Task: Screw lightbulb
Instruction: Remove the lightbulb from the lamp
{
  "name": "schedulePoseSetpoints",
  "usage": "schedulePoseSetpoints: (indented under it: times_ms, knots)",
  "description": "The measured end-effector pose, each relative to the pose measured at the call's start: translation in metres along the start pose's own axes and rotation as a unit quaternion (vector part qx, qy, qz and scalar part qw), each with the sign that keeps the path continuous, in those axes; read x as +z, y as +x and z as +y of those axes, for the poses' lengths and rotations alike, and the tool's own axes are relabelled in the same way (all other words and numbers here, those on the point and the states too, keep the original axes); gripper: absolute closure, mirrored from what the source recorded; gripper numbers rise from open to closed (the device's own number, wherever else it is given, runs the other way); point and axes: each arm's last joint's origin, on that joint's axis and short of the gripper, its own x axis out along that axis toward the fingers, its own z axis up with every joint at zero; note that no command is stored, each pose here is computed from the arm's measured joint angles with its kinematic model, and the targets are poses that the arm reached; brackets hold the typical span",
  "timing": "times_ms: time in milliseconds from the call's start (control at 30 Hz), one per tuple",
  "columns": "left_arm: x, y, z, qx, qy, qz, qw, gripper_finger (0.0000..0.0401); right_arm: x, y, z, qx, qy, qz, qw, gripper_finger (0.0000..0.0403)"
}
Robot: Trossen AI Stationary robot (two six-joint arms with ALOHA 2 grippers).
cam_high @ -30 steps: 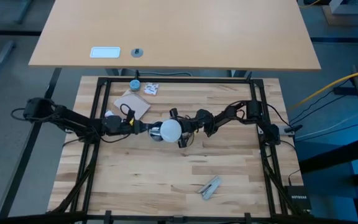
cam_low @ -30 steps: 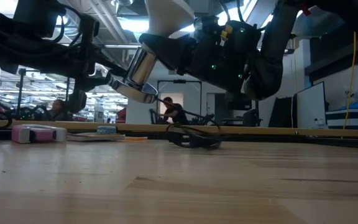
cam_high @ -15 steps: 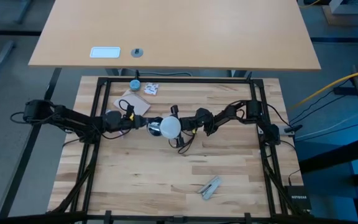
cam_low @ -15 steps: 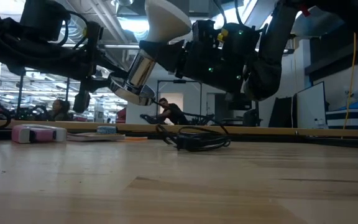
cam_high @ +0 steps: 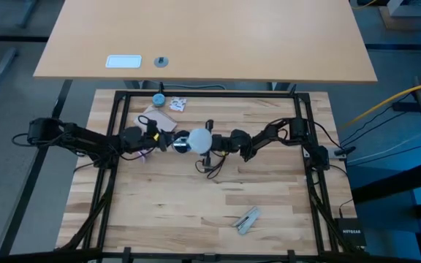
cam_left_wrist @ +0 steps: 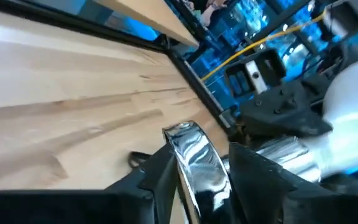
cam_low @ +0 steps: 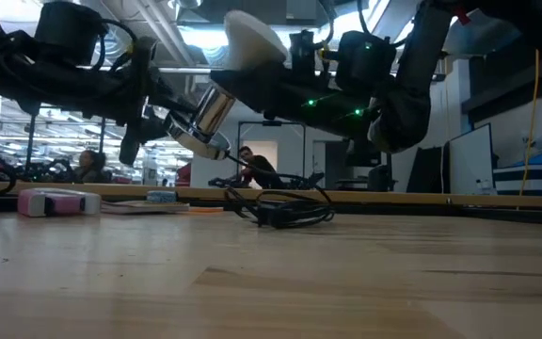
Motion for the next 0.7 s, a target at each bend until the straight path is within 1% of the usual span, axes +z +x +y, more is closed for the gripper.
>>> schedulePoseSetpoints:
  times_ms: [167, 300, 400, 533, 600, 700]
  knots:
    - [-0.002, 0.0, 0.01, 0.037, 0.043, 0.027, 0.998, 0.0264, -0.008, -0.001, -0.002, -0.038, 0.001, 0.048, 0.998, 0.0238]
    - [-0.01, -0.001, 0.018, 0.074, 0.053, 0.075, 0.993, 0.0263, -0.016, -0.001, -0.001, -0.035, 0.001, 0.084, 0.996, 0.0238]
    - [-0.015, -0.003, 0.024, 0.103, 0.061, 0.108, 0.987, 0.0255, -0.02, -0.003, 0.0, -0.027, 0.003, 0.107, 0.994, 0.0238]
    - [-0.02, -0.006, 0.03, 0.13, 0.067, 0.139, 0.98, 0.0234, -0.028, -0.005, 0.001, -0.025, 0.033, 0.149, 0.988, 0.0238]
    - [-0.022, -0.007, 0.031, 0.137, 0.064, 0.144, 0.978, 0.0224, -0.032, -0.006, 0.002, -0.023, 0.04, 0.169, 0.985, 0.0238]
    - [-0.023, -0.007, 0.028, 0.119, 0.043, 0.152, 0.98, 0.0219, -0.034, -0.007, 0.002, -0.025, 0.04, 0.183, 0.982, 0.0238]
